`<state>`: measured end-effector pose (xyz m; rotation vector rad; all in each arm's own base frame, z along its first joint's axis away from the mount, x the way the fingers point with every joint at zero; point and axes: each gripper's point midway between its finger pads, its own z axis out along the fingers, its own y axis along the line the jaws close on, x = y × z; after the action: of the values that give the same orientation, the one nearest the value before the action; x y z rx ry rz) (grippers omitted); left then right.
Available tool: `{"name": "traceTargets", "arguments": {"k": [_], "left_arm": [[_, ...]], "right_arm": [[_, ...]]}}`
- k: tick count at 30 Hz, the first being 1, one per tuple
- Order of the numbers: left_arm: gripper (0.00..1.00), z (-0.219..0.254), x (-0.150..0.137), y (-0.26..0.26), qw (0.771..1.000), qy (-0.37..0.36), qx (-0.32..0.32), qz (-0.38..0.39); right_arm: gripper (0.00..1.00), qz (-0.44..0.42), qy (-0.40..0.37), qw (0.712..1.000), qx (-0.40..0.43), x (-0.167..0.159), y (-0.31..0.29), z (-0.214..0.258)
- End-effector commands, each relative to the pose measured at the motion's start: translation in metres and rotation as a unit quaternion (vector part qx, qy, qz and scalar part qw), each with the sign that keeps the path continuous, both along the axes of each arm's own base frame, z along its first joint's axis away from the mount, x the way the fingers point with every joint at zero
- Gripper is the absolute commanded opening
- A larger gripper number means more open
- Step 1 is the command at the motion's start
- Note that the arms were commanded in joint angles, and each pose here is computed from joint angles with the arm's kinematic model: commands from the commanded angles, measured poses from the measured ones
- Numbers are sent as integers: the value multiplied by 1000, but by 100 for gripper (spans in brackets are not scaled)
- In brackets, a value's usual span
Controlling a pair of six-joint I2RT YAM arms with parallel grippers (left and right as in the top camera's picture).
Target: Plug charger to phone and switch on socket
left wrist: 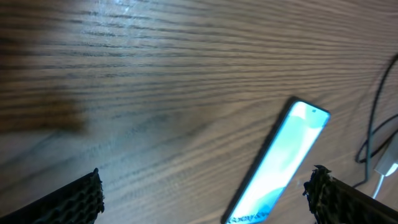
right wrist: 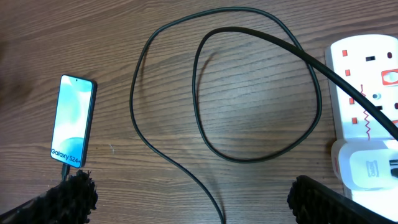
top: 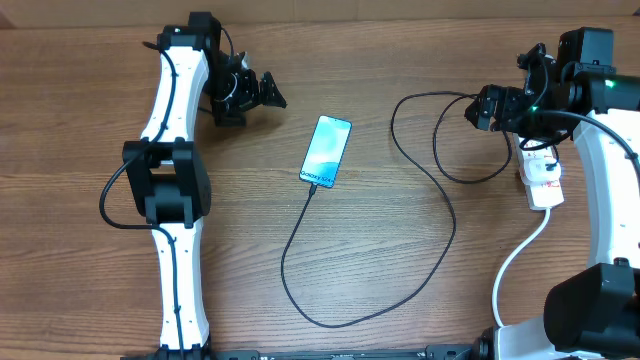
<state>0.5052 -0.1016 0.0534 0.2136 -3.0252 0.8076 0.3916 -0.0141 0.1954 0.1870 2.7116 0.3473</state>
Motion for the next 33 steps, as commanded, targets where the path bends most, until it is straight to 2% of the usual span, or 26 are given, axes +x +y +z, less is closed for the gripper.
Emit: {"name": "traceTargets", "arguments": {"k": [1,9,17,19,22,26,33], "left_arm": [[100,91,6,-4,995,-98,-1,-4],[100,227,-25,-18,971,-236,-10,-20],[100,306,-74,-55,945,-320,-29,-62],[100,327,-94,-72,935,-342,-39,-83],[100,341,-94,-58,916,-393,53,-68],[100,344,-114,-43,908,-392,134,-55],[100,340,-125,-52,907,-386,154,-71]], "right_arm": [[100,4,-25,1000,-3,4,-1,16],[100,4,-25,1000,-3,4,-1,16],[100,4,-25,1000,-3,4,-1,16],[100,4,-25,1000,-3,4,-1,16],[100,4,-25,1000,-3,4,-1,16],[100,4,-25,1000,-3,4,-1,16],[100,4,-25,1000,-3,4,-1,16]]}}
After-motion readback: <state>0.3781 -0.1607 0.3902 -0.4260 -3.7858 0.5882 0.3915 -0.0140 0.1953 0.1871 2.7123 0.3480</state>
